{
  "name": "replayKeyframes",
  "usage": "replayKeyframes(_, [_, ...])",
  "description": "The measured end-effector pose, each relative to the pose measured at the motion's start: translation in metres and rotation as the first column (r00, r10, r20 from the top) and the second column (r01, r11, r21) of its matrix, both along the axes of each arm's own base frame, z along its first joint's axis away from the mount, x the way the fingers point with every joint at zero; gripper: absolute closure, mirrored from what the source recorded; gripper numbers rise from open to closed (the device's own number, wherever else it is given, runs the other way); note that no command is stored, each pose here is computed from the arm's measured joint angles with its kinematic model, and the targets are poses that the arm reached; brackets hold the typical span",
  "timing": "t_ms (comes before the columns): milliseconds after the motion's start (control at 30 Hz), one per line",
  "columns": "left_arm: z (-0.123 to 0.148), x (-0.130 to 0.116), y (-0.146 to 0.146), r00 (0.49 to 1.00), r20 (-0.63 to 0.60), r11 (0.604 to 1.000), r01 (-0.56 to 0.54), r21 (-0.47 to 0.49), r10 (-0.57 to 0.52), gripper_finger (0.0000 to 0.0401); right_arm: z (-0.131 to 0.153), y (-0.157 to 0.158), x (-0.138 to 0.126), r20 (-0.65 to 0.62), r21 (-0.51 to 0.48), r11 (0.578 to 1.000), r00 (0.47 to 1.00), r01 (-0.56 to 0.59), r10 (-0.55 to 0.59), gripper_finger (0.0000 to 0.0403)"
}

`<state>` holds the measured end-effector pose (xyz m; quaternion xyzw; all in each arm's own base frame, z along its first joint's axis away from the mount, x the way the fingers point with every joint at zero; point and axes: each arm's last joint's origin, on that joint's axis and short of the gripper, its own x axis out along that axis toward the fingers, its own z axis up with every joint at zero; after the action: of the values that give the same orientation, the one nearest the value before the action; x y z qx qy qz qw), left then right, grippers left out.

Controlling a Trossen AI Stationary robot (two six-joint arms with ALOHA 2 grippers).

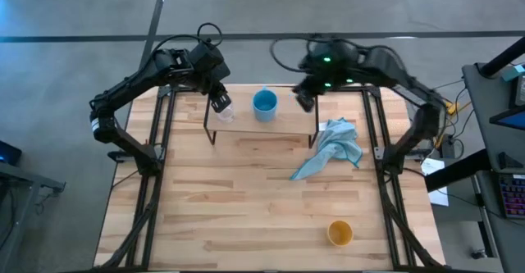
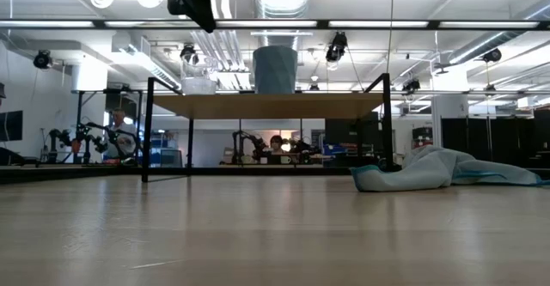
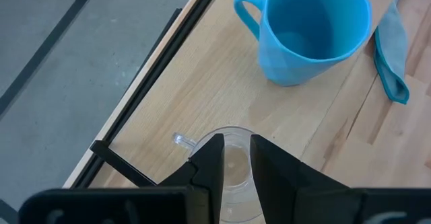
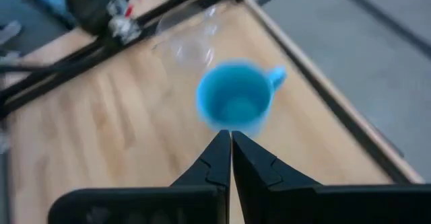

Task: Stack small to large cups/mugs on shelf
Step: Put the yellow cup on the shelf

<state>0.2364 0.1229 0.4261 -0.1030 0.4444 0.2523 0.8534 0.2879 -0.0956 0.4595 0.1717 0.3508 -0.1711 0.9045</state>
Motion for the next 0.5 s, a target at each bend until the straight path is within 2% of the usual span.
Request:
replayKeyframes(167, [0.0, 0.0, 0.0, 1.0, 0.0, 1.0, 0.0, 0.001, 0.0, 0.0342, 0.009, 0.024, -0.039, -0.101, 0.08, 0.997, 0.995, 0.002, 0.006, 0.0394])
replayKeyframes(267, [0.0, 0.0, 0.0, 1.0, 0.0, 1.0, 0.0, 0.001, 0.0, 0.0342, 0.006, 0.036, -0.058, -0.217, 0.121, 0.993, 0.976, -0.012, 0.038, 0.0388])
replayKeyframes(333, [0.0, 0.0, 0.0, 1.0, 0.0, 1.0, -0.001, 0.001, 0.001, 0.0342, 0.005, 0.04, -0.06, -0.223, 0.13, 0.991, 0.974, -0.021, 0.05, 0.0379])
replayKeyframes(500, [0.0, 0.0, 0.0, 1.0, 0.001, 1.0, -0.002, 0.0, 0.002, 0.0342, 0.002, 0.046, -0.062, -0.218, 0.225, 0.974, 0.972, -0.037, 0.087, 0.0347])
